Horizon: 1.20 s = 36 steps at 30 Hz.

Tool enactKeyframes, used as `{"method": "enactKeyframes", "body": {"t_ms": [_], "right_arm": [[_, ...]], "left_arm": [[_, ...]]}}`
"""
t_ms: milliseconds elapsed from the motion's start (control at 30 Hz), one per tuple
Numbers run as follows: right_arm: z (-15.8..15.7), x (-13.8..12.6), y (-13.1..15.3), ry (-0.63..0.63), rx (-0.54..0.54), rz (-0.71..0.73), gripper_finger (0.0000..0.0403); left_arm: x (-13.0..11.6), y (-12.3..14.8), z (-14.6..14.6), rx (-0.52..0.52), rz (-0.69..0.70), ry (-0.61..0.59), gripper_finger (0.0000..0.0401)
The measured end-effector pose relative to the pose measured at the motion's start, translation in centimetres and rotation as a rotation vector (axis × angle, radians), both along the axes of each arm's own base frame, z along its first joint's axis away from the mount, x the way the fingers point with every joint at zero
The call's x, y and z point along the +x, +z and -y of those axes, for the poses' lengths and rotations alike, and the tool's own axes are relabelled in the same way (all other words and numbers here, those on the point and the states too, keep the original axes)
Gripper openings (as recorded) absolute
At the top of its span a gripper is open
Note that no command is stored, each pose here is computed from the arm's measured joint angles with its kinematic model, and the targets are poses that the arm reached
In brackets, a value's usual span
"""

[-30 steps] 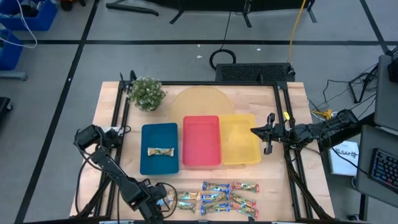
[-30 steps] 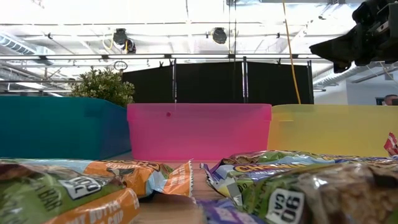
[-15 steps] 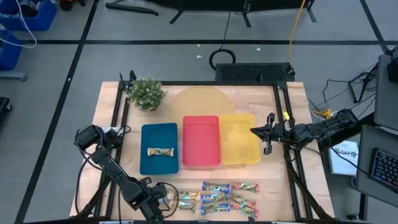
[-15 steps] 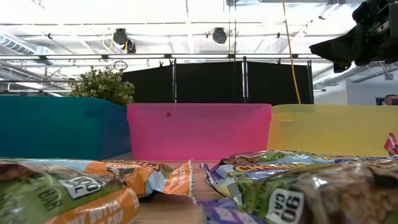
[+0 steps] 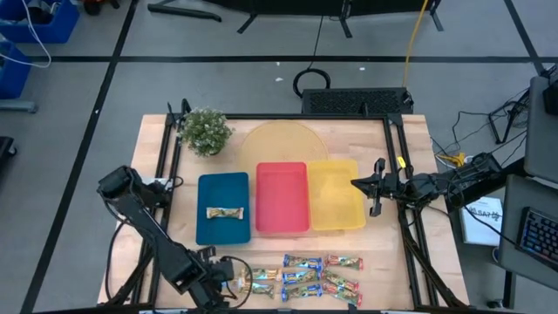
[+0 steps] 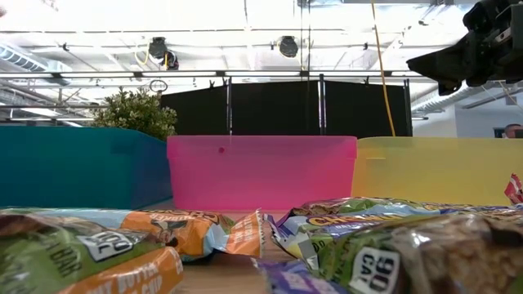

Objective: Pick and place Granola Bars by type
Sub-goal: Put the yellow granola bar into the blue bin

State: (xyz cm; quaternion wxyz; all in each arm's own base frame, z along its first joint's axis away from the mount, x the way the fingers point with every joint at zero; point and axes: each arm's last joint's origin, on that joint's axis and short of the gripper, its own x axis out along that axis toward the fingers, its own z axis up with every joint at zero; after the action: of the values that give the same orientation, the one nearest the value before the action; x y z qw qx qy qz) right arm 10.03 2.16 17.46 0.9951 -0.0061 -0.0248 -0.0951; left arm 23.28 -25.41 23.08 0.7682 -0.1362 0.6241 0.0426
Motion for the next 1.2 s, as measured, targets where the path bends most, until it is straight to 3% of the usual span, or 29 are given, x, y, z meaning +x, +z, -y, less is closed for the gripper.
{"method": "enactKeyframes", "body": {"t_ms": [200, 267, 367, 433, 567, 733, 933, 1200], "right_arm": [[0.0, 0.0, -0.1, 0.001, 0.022, -0.006, 0.0], [0.0, 0.0, -0.3, 0.001, 0.022, -0.023, 0.0], [0.0, 0.0, -0.4, 0.001, 0.017, -0.036, 0.0], [0.0, 0.0, -0.4, 0.001, 0.017, -0.036, 0.0], [0.0, 0.0, -0.4, 0.001, 0.017, -0.036, 0.0], [0.0, 0.0, -0.4, 0.001, 0.016, -0.04, 0.0], [0.0, 0.0, -0.5, 0.001, 0.015, -0.042, 0.0], [0.0, 0.0, -0.5, 0.001, 0.026, -0.04, 0.0]], "left_arm": [[0.3, 4.3, -4.3, 0.307, -0.104, 0.008, 0.0063], [0.5, 4.8, -6.3, 0.433, -0.176, 0.005, 0.006], [1.6, 4.4, -8.9, 0.511, -0.208, -0.053, 0.0055], [2.2, 4.0, -10.2, 0.523, -0.191, -0.082, 0.0055], [2.9, 1.9, -13.6, 0.554, -0.29, -0.094, 0.006], [2.5, -1.7, -16.3, 0.522, -0.353, -0.104, 0.0052], [1.7, -5.6, -17.6, 0.41, -0.382, -0.116, 0.0052], [1.3, -6.8, -17.4, 0.354, -0.374, -0.105, 0.0061]]}}
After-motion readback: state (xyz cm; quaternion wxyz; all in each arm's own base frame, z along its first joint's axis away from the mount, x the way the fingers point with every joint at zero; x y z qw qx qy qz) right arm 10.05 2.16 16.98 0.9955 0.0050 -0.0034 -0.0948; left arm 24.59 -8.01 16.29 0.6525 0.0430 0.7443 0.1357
